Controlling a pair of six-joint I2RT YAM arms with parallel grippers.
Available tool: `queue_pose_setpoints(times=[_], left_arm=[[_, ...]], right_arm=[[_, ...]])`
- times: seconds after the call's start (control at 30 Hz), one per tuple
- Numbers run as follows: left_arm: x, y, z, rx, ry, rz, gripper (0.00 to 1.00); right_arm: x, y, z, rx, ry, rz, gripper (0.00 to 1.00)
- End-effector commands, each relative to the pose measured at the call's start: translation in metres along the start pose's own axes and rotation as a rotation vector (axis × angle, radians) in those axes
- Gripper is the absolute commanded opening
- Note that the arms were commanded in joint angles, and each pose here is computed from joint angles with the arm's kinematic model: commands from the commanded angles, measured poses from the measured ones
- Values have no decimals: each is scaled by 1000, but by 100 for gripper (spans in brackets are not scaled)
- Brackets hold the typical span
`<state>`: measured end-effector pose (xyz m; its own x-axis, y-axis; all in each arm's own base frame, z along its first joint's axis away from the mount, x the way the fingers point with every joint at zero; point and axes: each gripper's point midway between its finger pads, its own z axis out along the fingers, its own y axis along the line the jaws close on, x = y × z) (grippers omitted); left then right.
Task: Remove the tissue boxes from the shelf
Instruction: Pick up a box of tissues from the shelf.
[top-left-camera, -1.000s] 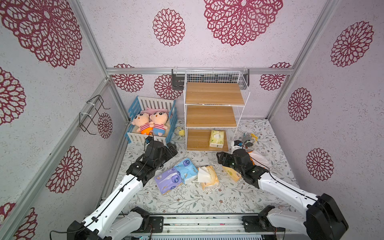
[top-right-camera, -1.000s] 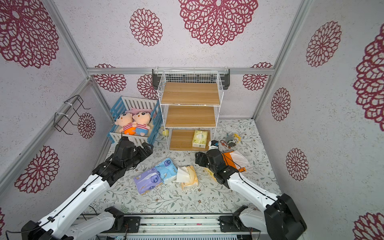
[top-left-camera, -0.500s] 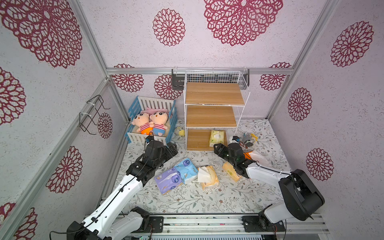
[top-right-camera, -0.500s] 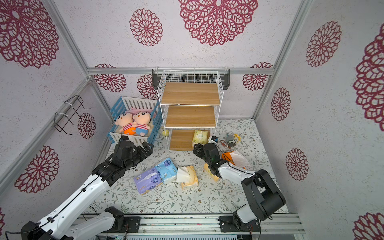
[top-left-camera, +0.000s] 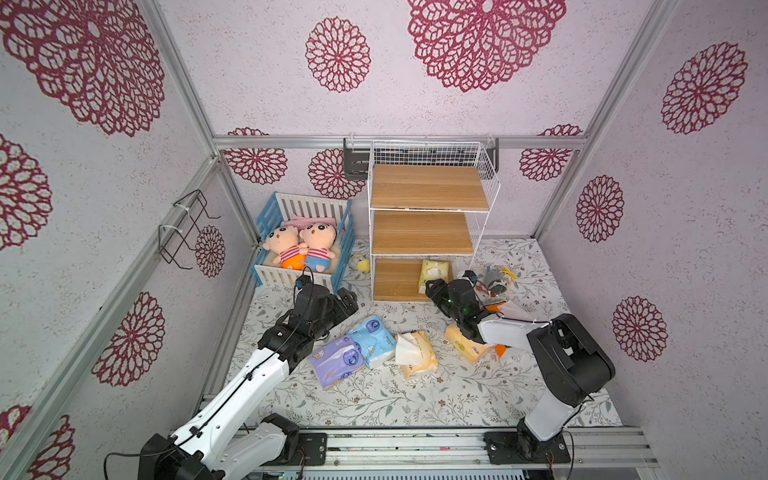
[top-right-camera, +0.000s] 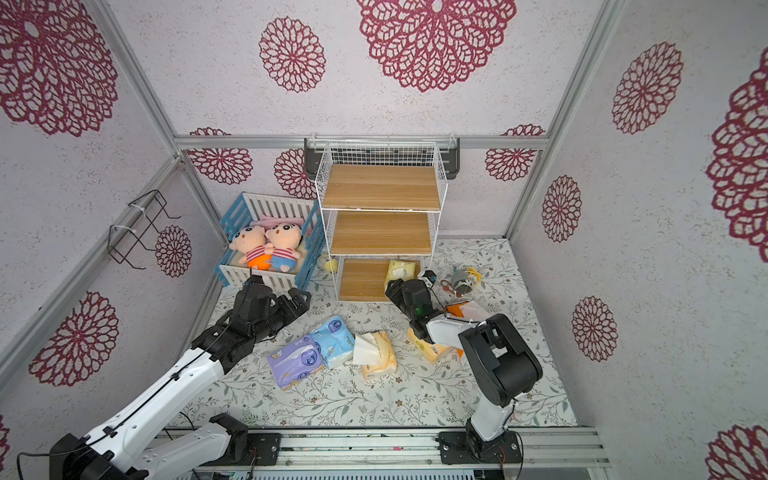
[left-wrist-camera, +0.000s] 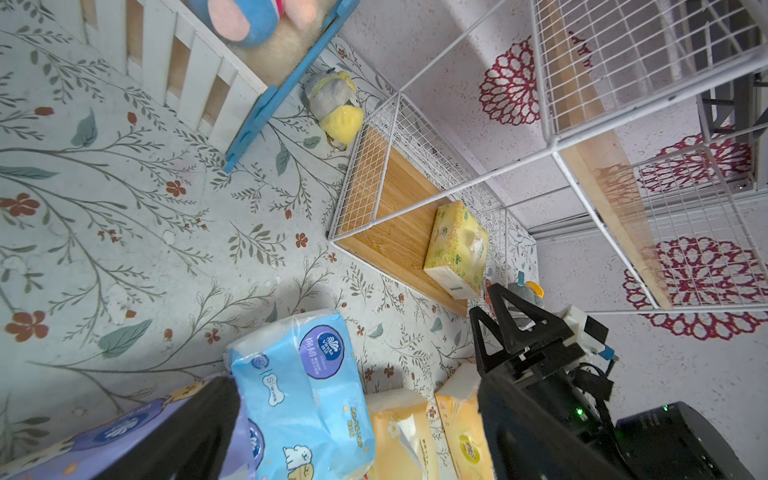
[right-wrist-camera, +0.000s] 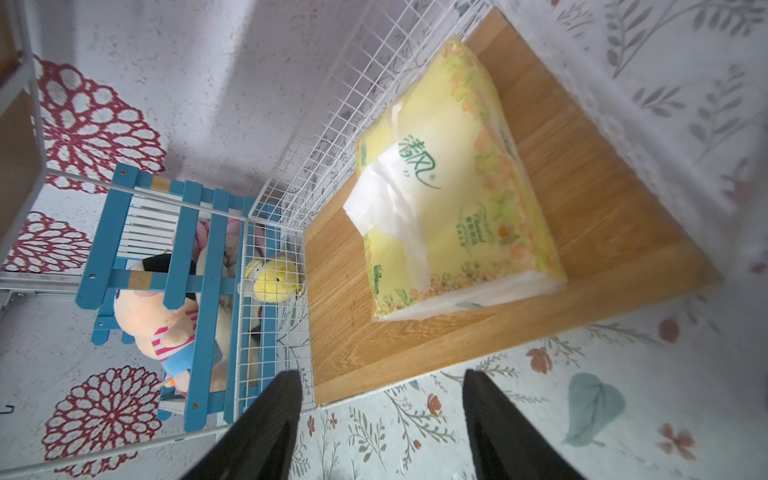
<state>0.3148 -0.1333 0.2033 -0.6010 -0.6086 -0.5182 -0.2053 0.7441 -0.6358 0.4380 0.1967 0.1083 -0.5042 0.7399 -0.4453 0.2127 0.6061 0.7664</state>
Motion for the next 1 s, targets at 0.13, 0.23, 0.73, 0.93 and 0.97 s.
queue_pose_setpoints(times=[0.13,0.23,0.73,0.93,0.97], left_arm=[[-15,-16,-6,45,-53,35,97],[-22,-25,-8,56,-67,46,97],[-15,-31,1,88,-23,-4,97],[-14,-19,-5,66,-50,-2,97],[-14,-18,-6,65,-51,-2,97]], right_arm=[[-16,3,16,-7,-88,100,68],[-11,0,24,4,-70,118,68],[0,-15,48,44,-49,169,53],[4,-16,53,27,-43,195,30],[3,-14,53,21,-43,192,26]])
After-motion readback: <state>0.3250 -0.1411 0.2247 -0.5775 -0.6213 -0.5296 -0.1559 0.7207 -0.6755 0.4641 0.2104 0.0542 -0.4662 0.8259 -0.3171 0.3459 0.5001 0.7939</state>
